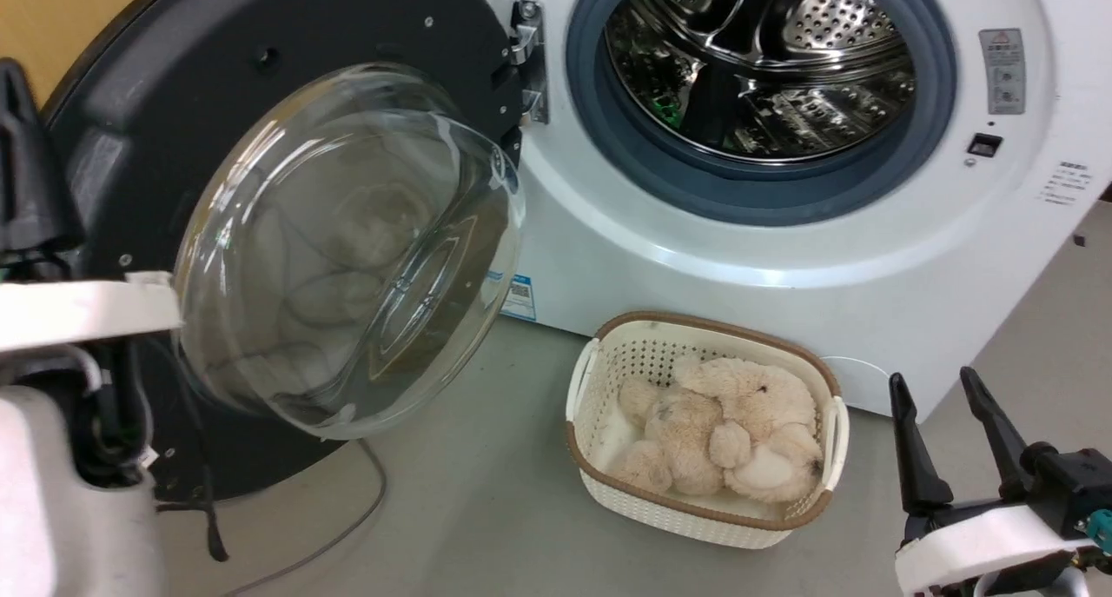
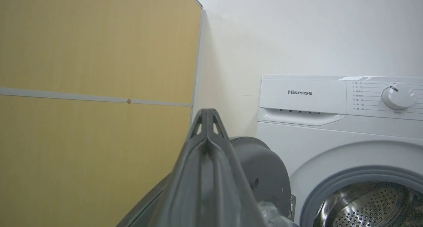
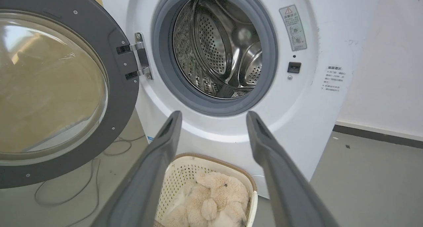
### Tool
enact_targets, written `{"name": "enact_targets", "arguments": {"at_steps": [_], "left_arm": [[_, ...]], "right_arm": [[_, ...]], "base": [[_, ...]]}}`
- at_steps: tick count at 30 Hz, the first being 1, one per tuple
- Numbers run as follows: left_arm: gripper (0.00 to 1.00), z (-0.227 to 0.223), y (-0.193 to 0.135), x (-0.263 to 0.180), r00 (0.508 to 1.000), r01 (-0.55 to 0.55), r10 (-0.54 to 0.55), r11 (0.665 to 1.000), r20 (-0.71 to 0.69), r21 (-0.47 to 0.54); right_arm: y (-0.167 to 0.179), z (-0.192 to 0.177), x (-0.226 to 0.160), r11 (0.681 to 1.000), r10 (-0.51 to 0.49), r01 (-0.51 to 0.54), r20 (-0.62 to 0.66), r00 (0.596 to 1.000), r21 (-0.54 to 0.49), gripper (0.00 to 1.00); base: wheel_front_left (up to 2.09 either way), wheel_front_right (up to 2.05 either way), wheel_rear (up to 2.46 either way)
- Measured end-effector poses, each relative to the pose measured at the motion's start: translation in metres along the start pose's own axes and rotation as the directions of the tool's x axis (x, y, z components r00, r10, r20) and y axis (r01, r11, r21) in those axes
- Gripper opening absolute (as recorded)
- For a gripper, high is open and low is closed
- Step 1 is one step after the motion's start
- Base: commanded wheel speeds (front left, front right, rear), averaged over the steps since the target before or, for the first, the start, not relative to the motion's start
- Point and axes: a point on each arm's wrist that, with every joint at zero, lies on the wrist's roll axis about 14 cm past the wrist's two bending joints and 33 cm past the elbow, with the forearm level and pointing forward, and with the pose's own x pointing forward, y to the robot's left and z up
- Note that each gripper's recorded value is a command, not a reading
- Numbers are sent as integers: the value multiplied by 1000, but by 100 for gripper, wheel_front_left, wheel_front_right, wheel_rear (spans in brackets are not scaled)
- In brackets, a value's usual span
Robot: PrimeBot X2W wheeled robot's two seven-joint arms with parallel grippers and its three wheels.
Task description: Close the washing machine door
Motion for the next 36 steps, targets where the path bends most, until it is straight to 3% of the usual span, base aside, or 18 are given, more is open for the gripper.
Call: {"name": "enact_targets", "arguments": {"at_steps": [7, 15, 21, 25, 36], "left_arm": [[0, 0, 49, -1, 995, -99, 98, 994, -13, -45], [0, -17, 118, -12, 955, -289, 272, 944, -120, -160], [0, -38, 169, -36, 884, -457, 402, 851, -240, -259], [0, -60, 187, -52, 831, -542, 429, 766, -353, -345], [0, -104, 179, -77, 770, -619, 336, 601, -543, -506]], "right_arm": [[5, -3, 8, 1000, 15, -15, 4, 1000, 12, 100], [10, -6, 15, 999, 31, -31, 11, 999, 20, 100], [12, -9, 20, 999, 36, -37, 13, 999, 28, 100], [12, -11, 23, 999, 36, -37, 14, 999, 34, 100], [14, -16, 35, 998, 44, -45, 27, 999, 50, 100]], "base": [[0, 0, 0], [0, 0, 0], [0, 0, 0], [0, 0, 0], [0, 0, 0]]}}
